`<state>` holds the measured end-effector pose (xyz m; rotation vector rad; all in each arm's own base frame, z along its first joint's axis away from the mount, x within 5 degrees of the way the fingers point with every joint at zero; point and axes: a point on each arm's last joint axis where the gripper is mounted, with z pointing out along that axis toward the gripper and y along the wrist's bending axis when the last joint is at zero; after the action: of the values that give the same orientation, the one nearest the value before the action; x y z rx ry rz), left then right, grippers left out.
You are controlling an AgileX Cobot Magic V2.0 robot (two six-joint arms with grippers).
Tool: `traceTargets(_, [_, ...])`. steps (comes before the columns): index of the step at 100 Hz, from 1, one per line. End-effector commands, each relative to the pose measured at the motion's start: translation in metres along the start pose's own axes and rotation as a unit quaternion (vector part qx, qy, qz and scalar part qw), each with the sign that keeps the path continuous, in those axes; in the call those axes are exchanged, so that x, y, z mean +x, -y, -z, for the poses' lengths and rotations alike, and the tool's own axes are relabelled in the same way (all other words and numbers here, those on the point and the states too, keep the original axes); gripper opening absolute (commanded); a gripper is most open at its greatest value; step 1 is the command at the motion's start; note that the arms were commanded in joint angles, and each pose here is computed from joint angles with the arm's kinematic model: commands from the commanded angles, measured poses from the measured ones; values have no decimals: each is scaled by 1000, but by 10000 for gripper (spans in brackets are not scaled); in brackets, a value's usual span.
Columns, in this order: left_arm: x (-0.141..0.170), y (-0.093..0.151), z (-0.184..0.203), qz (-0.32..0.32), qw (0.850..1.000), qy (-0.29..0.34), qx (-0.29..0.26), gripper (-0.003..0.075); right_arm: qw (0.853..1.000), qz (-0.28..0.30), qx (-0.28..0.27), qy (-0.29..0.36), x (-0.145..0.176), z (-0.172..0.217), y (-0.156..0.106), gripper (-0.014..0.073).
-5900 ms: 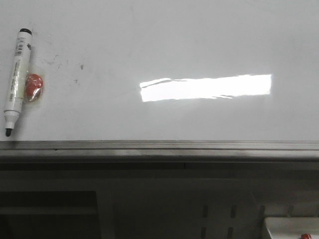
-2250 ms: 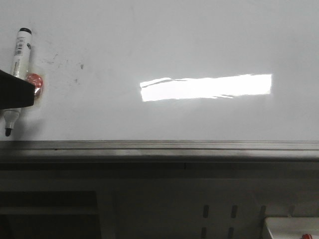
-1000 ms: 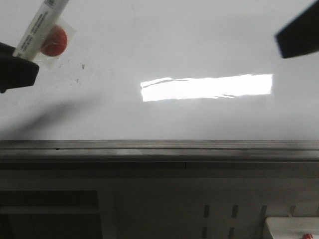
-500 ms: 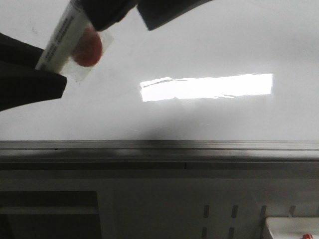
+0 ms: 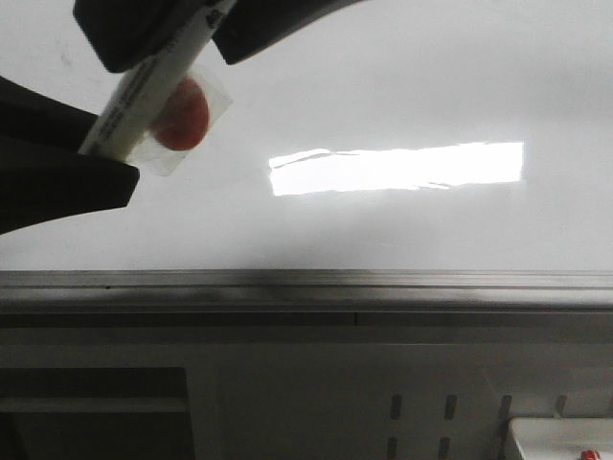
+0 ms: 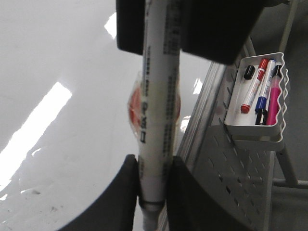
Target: Write number 4 on whiteboard
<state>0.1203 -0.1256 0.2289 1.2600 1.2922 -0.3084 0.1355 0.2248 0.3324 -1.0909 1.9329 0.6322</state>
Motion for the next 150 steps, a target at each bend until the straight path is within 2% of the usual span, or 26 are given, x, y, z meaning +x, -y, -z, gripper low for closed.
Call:
traceTargets(1, [-14,-5,0,4,999,50,-9,-20,998,12,5,58,-18,7,0,362])
traceTargets(15, [-14,-5,0,2,999,50,-8,-20,999,12,5,51,-17,3,0,361])
traceTargets(22, [-14,-5,0,2,999,50,-8,-20,999,12,5,51,-17,3,0,323])
traceTargets(34, [-14,-5,0,0,999,50,-7,-20,999,11,5,47,-16,3,1,150])
traceTargets(46, [-14,-5,0,-1,999,50,-6,-20,999,11,5,46,-16,3,1,-75])
traceTargets(64, [-14,-5,0,-1,999,49,-7,-15,999,12,6,48,-16,3,1,-64])
traceTargets(69, [-15,-6,0,-1,999,51,-9,16,999,12,6,48,-16,3,1,-64])
traceTargets(76, [-15,-6,0,1,999,52,-11,130,999,12,6,48,-16,3,1,-64])
traceTargets(86, [-17,-9,3,14,998,59,-25,357,999,12,6,48,-16,3,1,-64])
traceTargets(93, [-19,-13,7,38,996,59,-48,442,999,12,6,48,-16,3,1,-64])
traceTargets(110, [-19,-18,23,50,995,22,-88,447,998,-1,24,53,-31,13,13,-64])
traceTargets(134, [-22,-24,56,131,978,3,-161,445,995,-22,70,66,-62,31,42,-64])
traceTargets(150, [-24,-23,68,135,975,8,-177,438,994,14,100,43,-74,16,54,-64])
